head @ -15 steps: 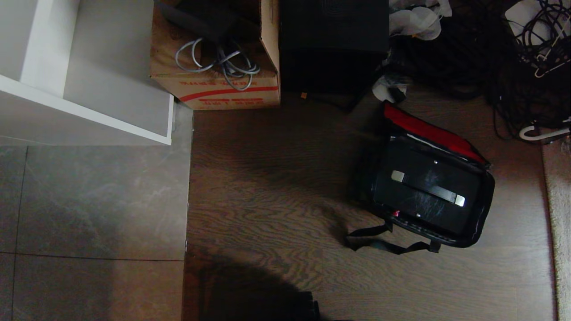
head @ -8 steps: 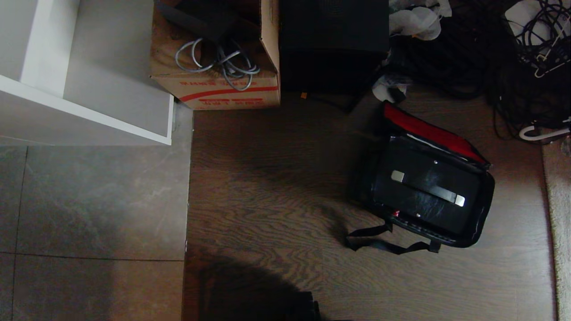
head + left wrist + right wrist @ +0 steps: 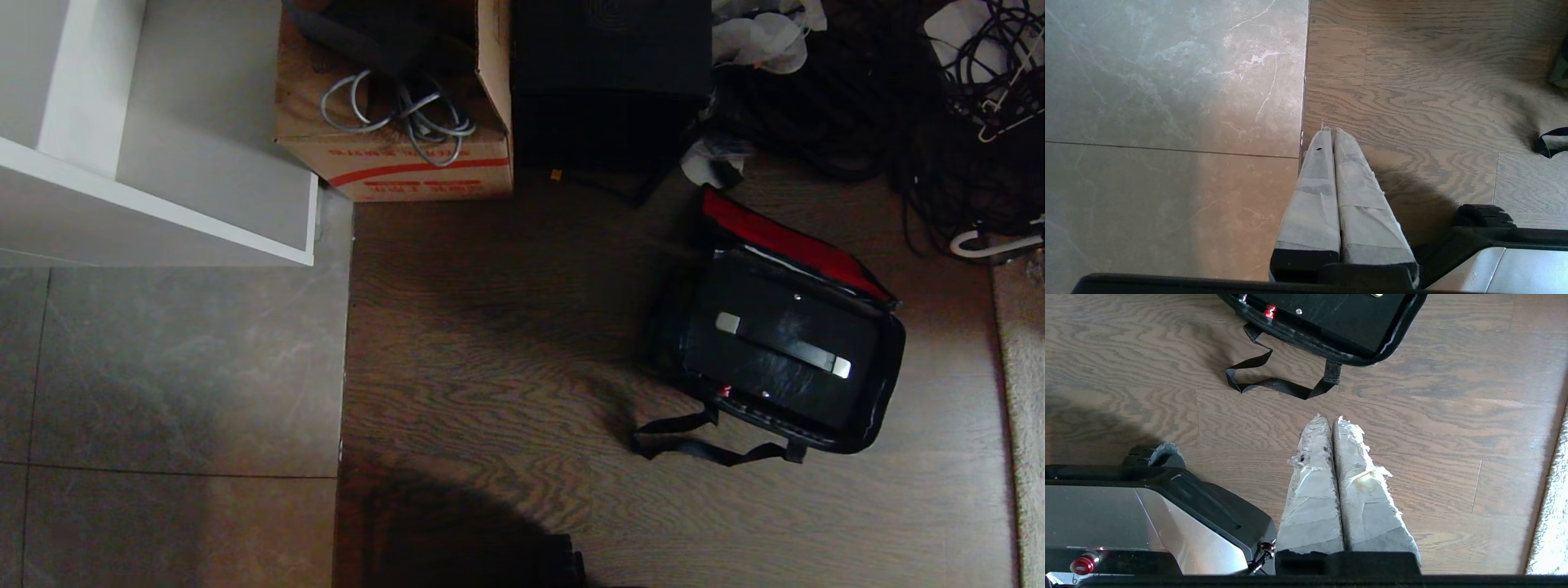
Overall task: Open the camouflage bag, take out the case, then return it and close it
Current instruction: Grip the handle
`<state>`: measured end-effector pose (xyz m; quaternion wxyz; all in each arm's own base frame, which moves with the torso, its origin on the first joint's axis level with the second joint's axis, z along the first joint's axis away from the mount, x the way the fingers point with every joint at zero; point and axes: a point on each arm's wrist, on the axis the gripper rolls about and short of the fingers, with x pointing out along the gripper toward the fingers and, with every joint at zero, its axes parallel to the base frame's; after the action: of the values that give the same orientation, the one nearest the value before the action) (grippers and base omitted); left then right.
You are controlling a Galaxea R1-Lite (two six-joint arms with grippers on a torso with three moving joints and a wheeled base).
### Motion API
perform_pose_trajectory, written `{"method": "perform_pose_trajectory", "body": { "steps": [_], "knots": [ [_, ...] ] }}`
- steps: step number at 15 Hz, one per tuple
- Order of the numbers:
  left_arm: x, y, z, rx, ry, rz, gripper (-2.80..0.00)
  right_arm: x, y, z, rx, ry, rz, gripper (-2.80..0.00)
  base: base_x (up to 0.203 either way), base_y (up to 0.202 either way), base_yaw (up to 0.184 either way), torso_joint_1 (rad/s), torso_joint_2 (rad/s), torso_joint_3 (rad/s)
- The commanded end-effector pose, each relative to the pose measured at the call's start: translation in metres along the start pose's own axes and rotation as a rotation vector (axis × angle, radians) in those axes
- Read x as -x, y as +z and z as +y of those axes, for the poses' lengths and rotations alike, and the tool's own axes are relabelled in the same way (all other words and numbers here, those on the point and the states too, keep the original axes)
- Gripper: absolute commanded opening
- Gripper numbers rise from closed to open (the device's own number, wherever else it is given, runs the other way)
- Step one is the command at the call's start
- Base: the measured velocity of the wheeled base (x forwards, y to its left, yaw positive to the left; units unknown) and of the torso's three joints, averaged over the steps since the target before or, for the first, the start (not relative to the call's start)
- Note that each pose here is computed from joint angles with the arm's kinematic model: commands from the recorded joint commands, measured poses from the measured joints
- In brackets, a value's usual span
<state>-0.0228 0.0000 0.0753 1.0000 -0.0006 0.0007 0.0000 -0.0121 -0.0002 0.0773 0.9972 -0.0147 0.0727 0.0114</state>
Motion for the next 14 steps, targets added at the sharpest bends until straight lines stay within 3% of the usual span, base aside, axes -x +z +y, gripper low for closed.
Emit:
{"method": "perform_pose_trajectory", "body": {
  "steps": [1,14],
  "knots": [
    [0.0,0.0,0.0,0.0,0.0,0.001,-2.8,-0.0004,-0.0004,0.0,0.001,0.001,0.006,-2.8,0.0,0.0,0.0,0.0,0.0,0.0],
    [0.0,0.0,0.0,-0.001,0.0,0.0,-2.8,-0.0004,-0.0004,0.0,0.001,0.001,0.006,-2.8,0.0,0.0,0.0,0.0,0.0,0.0]
  ]
}}
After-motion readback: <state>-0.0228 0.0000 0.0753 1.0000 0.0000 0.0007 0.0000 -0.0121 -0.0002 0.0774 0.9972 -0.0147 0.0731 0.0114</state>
